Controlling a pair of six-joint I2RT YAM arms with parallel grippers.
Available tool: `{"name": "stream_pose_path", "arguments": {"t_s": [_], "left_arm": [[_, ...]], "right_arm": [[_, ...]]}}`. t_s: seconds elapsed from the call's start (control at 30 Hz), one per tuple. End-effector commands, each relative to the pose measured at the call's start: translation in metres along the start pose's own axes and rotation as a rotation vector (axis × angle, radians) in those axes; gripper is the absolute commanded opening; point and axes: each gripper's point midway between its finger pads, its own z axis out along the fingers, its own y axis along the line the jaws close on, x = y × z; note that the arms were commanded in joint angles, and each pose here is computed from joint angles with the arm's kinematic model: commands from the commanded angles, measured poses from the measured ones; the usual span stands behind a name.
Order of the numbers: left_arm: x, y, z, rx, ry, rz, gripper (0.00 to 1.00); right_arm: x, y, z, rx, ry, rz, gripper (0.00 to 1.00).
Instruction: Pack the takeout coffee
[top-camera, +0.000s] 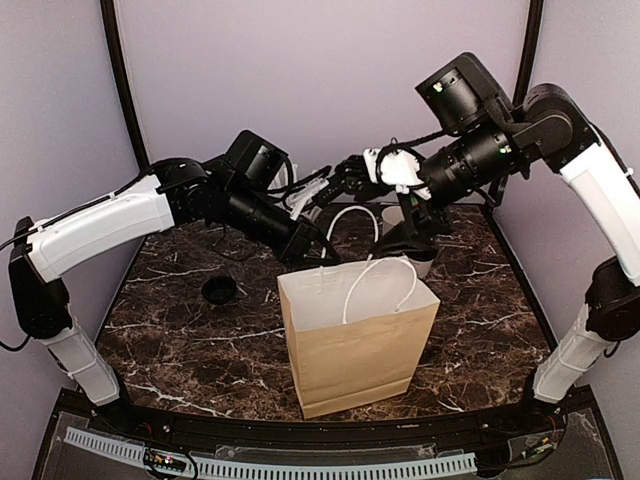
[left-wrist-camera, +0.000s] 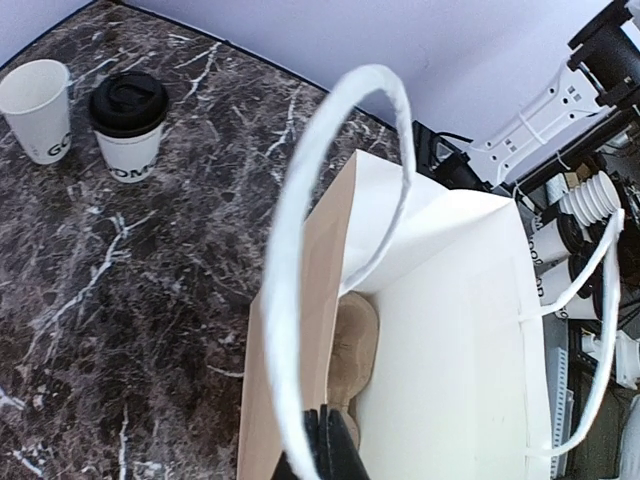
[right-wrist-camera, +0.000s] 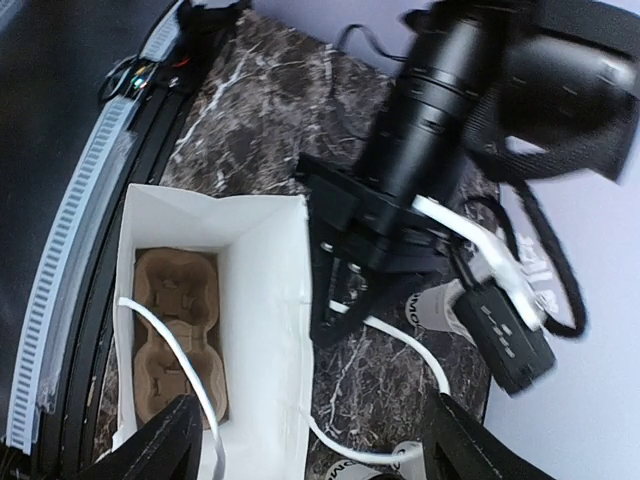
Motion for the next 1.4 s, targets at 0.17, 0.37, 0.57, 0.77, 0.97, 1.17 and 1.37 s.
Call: {"name": "stream_pose_path", "arguments": {"t_s": [0.17,0.37,0.57,0.77,0.97,1.17,1.37], "left_arm": [[-0.009,0.055,-0.065,-0.220,-0.091,0.014,0.00],[-0.009,0.073,-0.063,-0.274,-0.090,0.004,0.03],[-0.014,0.084,-0.066,-0.320,-0.113,-0.008,0.31],[-0.024,0.092,-0.078,-0.330,-0.174,-0.028,0.40],[-0.035,0.109,-0.093,-0.296,-0.264,-0.085,0.40],[-0.045,0.109,-0.093,-0.215,-0.302,-0.079,0.28],[-0.062,0.093,-0.104,-0.167,-0.351,-0.039,0.00]], "right_arm": [[0.009,-0.023,-0.032,-0.079,-0.207,0.132,0.88],[0.035,-0.002,0.017,-0.234,-0.124,0.203,0.89],[0.037,-0.013,0.050,-0.242,-0.128,0.275,0.84],[0.017,-0.027,0.060,-0.233,-0.233,0.329,0.73],[0.007,-0.042,0.073,-0.198,-0.295,0.406,0.62],[0.008,-0.059,0.085,-0.157,-0.285,0.473,0.22],[-0.011,-0.067,0.061,-0.121,-0.367,0.447,0.00]]}}
